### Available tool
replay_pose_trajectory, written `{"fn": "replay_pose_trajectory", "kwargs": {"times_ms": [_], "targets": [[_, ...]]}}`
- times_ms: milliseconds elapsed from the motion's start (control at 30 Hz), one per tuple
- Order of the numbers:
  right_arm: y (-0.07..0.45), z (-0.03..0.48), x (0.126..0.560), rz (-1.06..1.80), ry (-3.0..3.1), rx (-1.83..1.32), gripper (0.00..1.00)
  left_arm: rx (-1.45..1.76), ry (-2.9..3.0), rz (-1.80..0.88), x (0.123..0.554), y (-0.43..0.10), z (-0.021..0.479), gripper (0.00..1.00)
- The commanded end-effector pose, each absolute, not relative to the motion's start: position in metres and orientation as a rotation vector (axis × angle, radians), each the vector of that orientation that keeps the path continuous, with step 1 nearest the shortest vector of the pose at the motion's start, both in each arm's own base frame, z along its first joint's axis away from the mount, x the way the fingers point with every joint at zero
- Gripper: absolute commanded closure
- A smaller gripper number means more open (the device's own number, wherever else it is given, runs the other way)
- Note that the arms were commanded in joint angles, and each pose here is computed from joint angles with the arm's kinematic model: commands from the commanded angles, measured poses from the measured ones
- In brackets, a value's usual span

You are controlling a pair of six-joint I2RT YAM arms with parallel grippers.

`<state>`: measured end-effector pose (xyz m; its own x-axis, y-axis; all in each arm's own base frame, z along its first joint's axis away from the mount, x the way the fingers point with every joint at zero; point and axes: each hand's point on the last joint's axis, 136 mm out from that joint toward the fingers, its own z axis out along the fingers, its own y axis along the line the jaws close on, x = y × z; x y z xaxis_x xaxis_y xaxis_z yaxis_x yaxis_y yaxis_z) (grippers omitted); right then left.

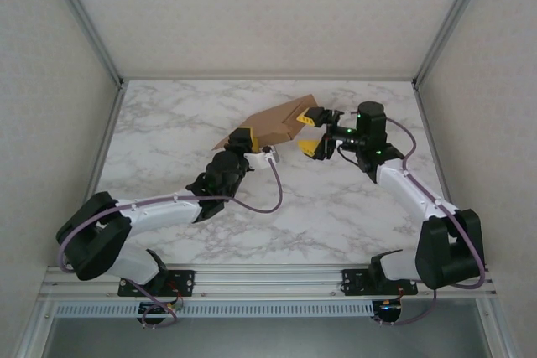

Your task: Fold the paper box

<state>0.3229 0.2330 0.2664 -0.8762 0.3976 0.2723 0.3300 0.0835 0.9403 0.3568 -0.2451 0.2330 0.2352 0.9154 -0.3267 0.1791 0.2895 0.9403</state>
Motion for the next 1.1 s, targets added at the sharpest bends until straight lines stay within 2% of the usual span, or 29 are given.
{"fn": "replay_pose_trajectory", "kwargs": {"times_ms": [0,233,467,567,667,767,900,1067], "targets": [[0.219,0.285,0.318,1.875,2.258,0.674,0.23,1.204,1.304,0.637,0.354,-0.248,0.243,0.61],[0.208,0.262,0.324,1.722,2.310,0.652,0.24,1.260,1.400,0.520,0.361,-0.260,0.208,0.71],[0.173,0.212,0.320,1.248,2.480,0.573,0.25,1.403,1.518,0.338,0.332,-0.281,0.121,0.52],[0.169,0.191,0.321,1.184,2.518,0.564,0.29,1.443,1.591,0.294,0.323,-0.277,0.094,0.51],[0.167,0.168,0.326,1.133,2.570,0.583,0.32,1.423,1.637,0.188,0.320,-0.284,0.090,0.49],[0.166,0.143,0.338,1.087,2.605,0.629,0.37,1.474,1.728,0.136,0.319,-0.289,0.070,0.50],[0.161,0.116,0.355,0.963,2.657,0.640,0.52,1.438,1.719,0.008,0.310,-0.305,0.089,0.51],[0.156,0.094,0.354,0.757,2.748,0.560,0.60,1.326,1.621,-0.235,0.284,-0.316,0.164,0.50]]}}
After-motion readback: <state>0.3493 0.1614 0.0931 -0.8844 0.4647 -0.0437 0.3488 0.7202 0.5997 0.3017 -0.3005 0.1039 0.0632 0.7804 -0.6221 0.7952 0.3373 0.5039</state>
